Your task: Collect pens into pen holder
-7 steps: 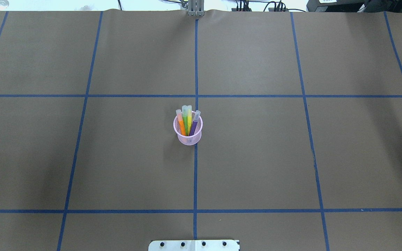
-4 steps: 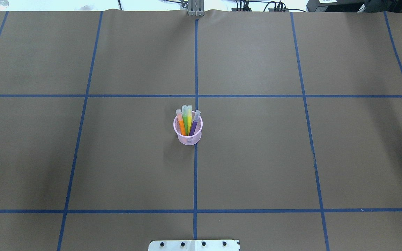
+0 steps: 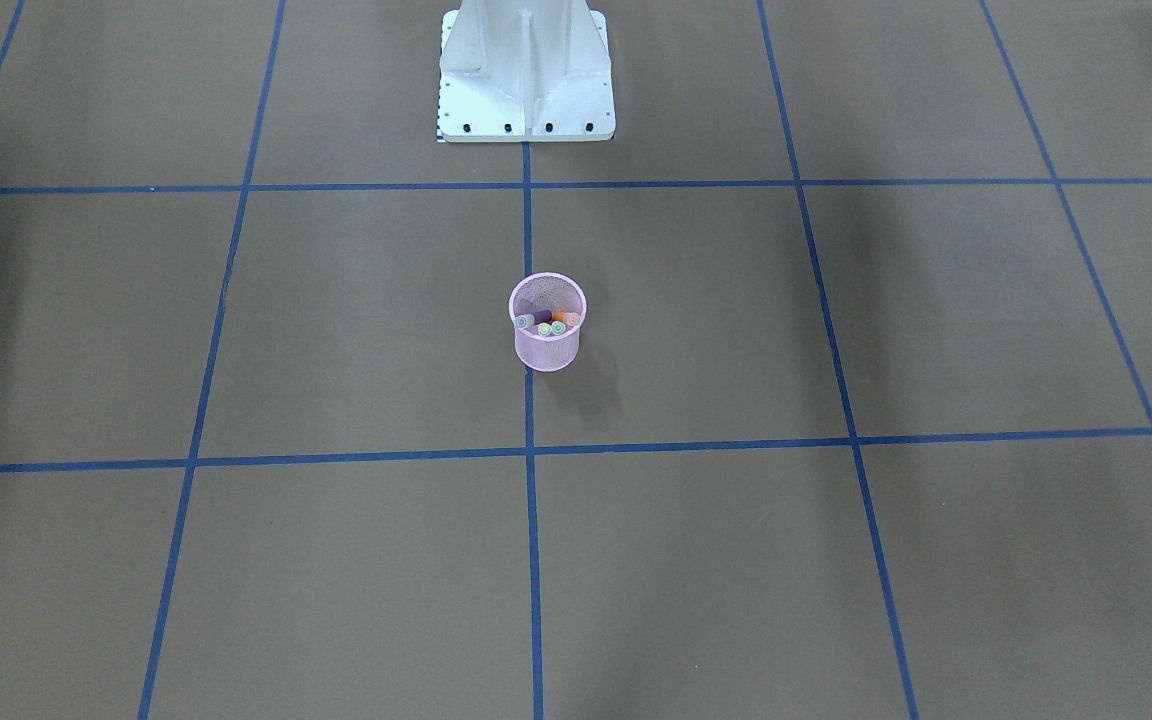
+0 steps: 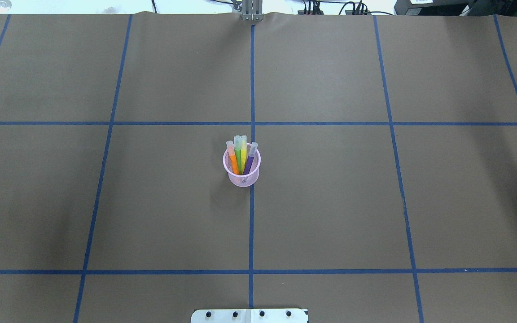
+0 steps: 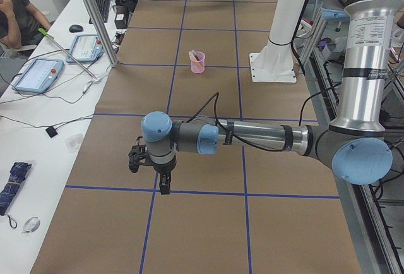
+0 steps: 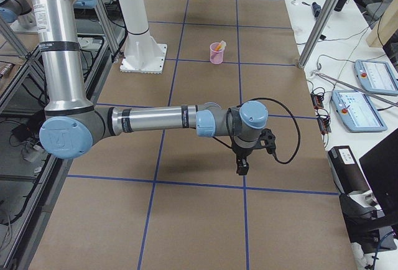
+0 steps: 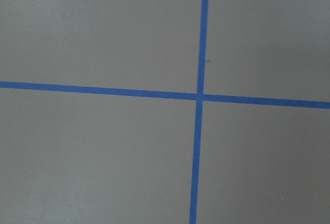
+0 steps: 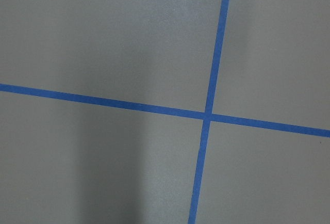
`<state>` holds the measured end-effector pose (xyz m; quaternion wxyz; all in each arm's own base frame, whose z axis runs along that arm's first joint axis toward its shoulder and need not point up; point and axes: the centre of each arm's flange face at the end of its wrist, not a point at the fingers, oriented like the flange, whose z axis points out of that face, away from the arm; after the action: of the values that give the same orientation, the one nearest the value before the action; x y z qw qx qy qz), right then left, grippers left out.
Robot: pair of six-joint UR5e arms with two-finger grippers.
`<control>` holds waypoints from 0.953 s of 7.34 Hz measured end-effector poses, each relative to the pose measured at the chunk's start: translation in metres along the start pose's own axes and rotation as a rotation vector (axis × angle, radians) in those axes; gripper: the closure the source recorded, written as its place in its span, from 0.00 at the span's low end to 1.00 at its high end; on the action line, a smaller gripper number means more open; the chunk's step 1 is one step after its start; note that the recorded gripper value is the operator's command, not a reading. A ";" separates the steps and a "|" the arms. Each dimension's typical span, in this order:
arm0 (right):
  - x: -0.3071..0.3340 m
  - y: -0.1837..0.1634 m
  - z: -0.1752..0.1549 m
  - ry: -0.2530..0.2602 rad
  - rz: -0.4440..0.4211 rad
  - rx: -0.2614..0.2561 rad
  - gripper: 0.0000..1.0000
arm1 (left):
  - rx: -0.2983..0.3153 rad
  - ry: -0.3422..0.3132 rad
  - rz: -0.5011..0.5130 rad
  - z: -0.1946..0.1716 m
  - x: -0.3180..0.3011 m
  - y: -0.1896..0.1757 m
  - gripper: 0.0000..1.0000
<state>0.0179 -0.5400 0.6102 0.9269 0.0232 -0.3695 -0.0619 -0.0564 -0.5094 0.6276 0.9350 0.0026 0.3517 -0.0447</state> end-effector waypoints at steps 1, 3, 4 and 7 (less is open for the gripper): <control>0.000 0.000 0.000 0.000 0.000 0.000 0.00 | -0.002 -0.005 -0.005 0.000 -0.001 0.000 0.00; 0.000 0.000 0.001 -0.001 0.002 -0.001 0.00 | -0.003 -0.003 -0.006 0.001 -0.001 0.001 0.00; 0.001 0.001 0.001 -0.001 0.003 -0.002 0.00 | -0.003 -0.002 -0.005 0.001 -0.001 0.002 0.00; 0.002 0.000 0.001 0.005 0.001 -0.003 0.00 | 0.000 0.001 -0.001 -0.001 0.002 0.002 0.00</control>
<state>0.0182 -0.5399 0.6122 0.9279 0.0216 -0.3671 -0.0619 -0.0559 -0.5072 0.6255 0.9348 0.0026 0.3522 -0.0451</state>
